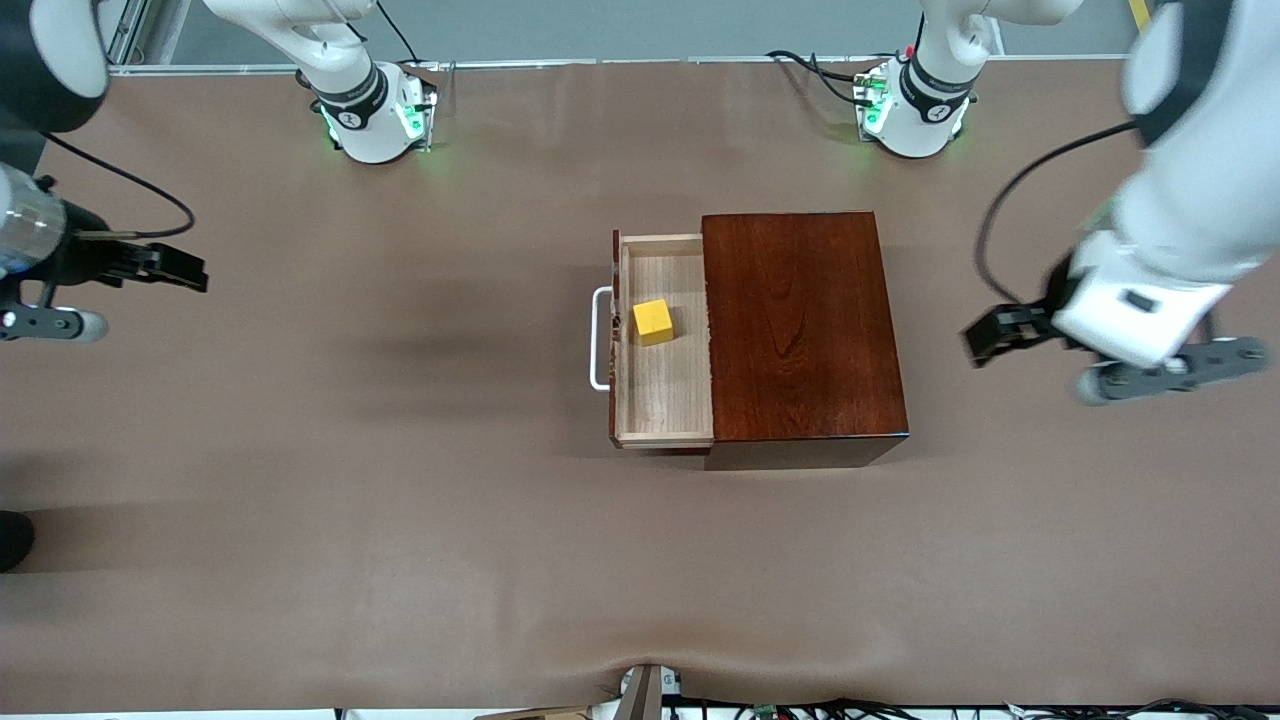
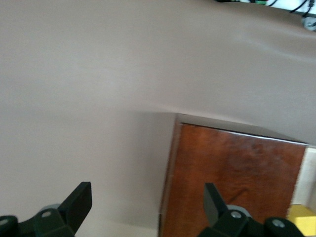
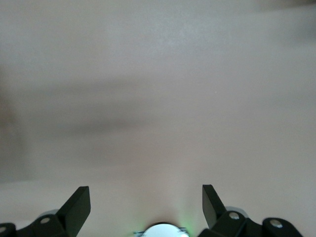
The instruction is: Open drawer, take yellow block, close drawer
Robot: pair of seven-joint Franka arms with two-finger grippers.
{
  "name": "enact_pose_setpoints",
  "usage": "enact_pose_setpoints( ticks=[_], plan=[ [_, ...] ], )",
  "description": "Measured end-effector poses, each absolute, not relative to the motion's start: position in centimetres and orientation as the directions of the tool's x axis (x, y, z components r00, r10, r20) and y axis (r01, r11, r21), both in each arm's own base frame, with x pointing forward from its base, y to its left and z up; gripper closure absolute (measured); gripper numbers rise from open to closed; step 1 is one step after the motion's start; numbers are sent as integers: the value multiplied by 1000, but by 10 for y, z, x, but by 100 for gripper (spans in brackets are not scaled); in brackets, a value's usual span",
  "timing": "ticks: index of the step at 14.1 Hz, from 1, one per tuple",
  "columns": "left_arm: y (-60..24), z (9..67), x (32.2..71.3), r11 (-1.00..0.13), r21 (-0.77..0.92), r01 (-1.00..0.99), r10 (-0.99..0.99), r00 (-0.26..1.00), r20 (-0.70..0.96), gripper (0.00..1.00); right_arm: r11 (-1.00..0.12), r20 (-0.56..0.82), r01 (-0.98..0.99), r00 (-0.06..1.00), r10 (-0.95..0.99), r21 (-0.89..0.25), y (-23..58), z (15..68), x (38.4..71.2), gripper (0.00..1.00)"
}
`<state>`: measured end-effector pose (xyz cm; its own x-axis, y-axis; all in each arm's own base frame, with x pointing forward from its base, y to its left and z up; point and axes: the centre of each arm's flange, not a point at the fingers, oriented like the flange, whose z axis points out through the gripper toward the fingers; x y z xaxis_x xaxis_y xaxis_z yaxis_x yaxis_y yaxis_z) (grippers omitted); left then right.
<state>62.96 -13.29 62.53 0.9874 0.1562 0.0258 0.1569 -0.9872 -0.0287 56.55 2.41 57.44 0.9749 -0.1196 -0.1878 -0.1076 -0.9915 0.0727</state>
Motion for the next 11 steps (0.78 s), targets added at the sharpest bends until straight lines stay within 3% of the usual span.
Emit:
enact_pose_setpoints(
  ticks=[7,11],
  plan=[
    [-76,630,572,-992,-25,124,125,991,-50,0,-945,-265,-271,912,-314,184,109,533,561,0],
    [-61,633,554,-992,-24,124,125,990,-57,0,-866,-237,-420,843,-483,272,165,508,555,0]
  ],
)
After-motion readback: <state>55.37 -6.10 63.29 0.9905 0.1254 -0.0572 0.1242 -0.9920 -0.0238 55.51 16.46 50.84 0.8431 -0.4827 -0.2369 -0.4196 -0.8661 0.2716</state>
